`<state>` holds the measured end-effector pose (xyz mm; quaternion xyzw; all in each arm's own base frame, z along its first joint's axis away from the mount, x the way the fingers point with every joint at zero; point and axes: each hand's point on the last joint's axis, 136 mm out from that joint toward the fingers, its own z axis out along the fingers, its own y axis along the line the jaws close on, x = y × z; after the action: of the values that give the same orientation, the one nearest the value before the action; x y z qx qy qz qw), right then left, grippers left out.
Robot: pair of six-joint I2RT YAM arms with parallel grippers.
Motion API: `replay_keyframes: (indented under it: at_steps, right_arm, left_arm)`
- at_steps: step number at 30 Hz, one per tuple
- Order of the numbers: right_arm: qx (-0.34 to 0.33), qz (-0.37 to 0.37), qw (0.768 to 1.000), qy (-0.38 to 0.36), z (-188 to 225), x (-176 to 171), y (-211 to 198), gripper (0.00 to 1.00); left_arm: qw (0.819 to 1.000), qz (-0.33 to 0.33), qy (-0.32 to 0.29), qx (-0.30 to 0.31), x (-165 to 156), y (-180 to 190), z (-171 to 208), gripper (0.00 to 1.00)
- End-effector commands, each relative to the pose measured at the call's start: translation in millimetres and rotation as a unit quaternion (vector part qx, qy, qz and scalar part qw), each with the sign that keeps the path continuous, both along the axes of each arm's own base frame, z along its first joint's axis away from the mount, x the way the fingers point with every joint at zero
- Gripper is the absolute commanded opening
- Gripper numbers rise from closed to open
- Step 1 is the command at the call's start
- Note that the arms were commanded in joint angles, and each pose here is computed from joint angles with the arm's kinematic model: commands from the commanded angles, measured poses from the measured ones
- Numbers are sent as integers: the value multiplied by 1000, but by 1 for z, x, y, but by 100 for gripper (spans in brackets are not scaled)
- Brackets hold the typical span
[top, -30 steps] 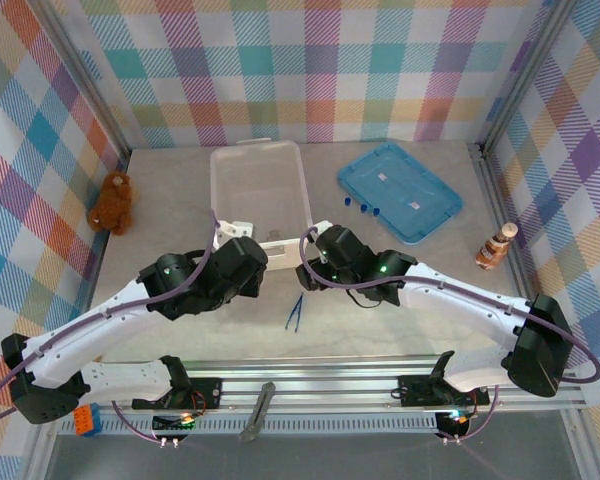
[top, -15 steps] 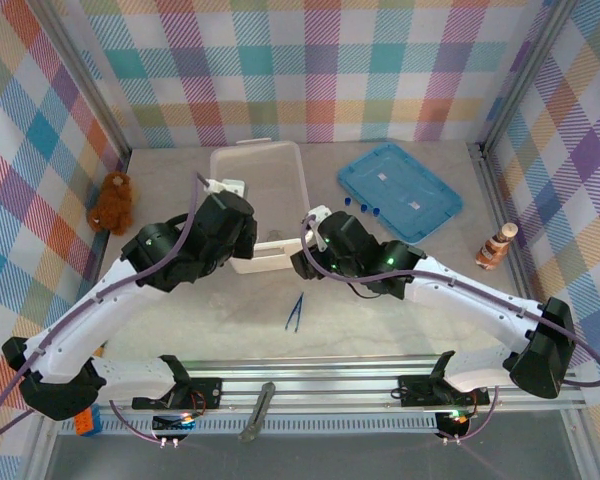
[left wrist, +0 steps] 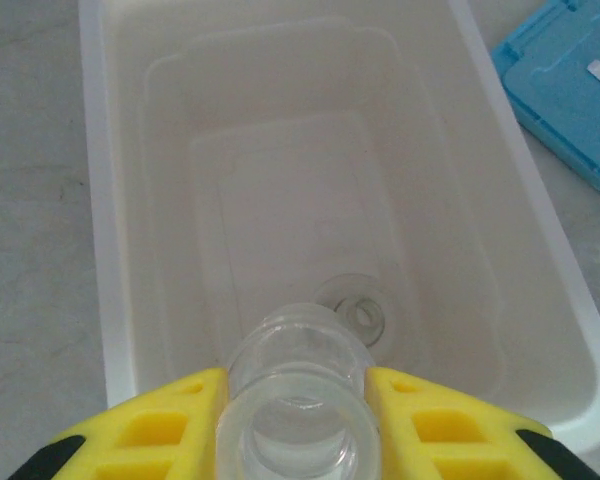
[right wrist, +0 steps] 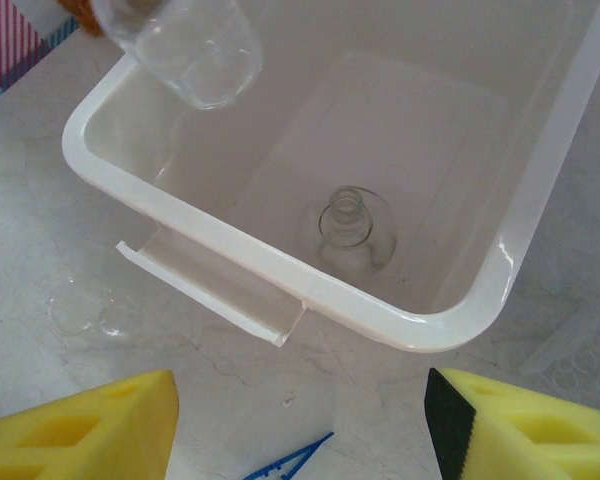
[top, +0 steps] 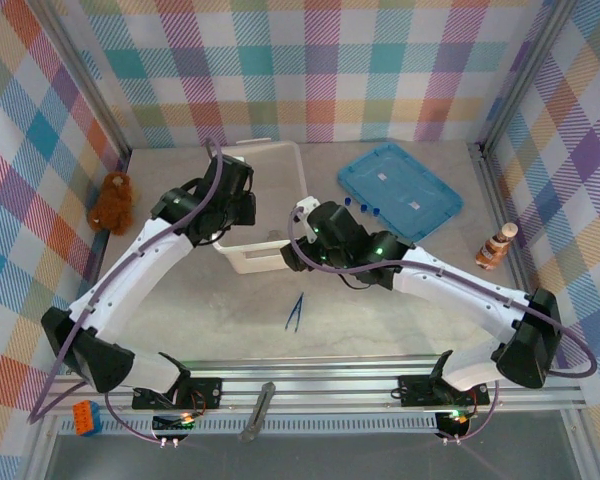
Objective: Organize the chemistry lab equipment
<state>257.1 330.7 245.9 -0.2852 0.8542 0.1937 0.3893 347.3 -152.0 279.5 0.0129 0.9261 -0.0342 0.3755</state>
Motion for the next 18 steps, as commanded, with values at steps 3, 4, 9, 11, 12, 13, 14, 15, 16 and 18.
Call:
replay_keyframes:
  at_steps: [3, 4, 9, 11, 12, 13, 14, 15, 16, 18]
  right_arm:
    - [6, 5, 1000, -8, 12, 2, 7, 68]
    - [6, 3, 1000, -7, 11, 2, 8, 68]
    - [4, -1, 1000, -4, 9, 2, 6, 68]
    - [2, -1, 1000, -2, 8, 1, 5, 68]
    - [3, -1, 1000, -2, 8, 1, 5, 68]
    - [2, -1, 1000, -1, 7, 1, 6, 68]
    - [1, 0, 1000, 1, 5, 1, 6, 68]
    - [1, 0, 1000, 3, 4, 1, 6, 68]
    - [1, 0, 1000, 4, 3, 1, 7, 68]
    - [1, 1, 1000, 7, 1, 1, 8, 68]
  left_arm:
    - [1000, -2, 2, -22, 33, -4, -13, 23]
    - [1000, 0, 10, -23, 38, -4, -19, 23]
    - [999, 13, 40, -14, 55, 1, -49, 22]
    - [999, 19, 50, -9, 58, 4, -61, 22]
    - [998, 20, 55, -7, 60, 5, -66, 22]
    - [998, 21, 58, -4, 61, 6, -70, 22]
    - [998, 23, 64, -1, 61, 7, -76, 22]
    - [997, 25, 68, 1, 62, 8, -80, 22]
    - [997, 27, 73, 1, 63, 9, -84, 22]
    - [996, 29, 81, 3, 64, 10, -92, 22]
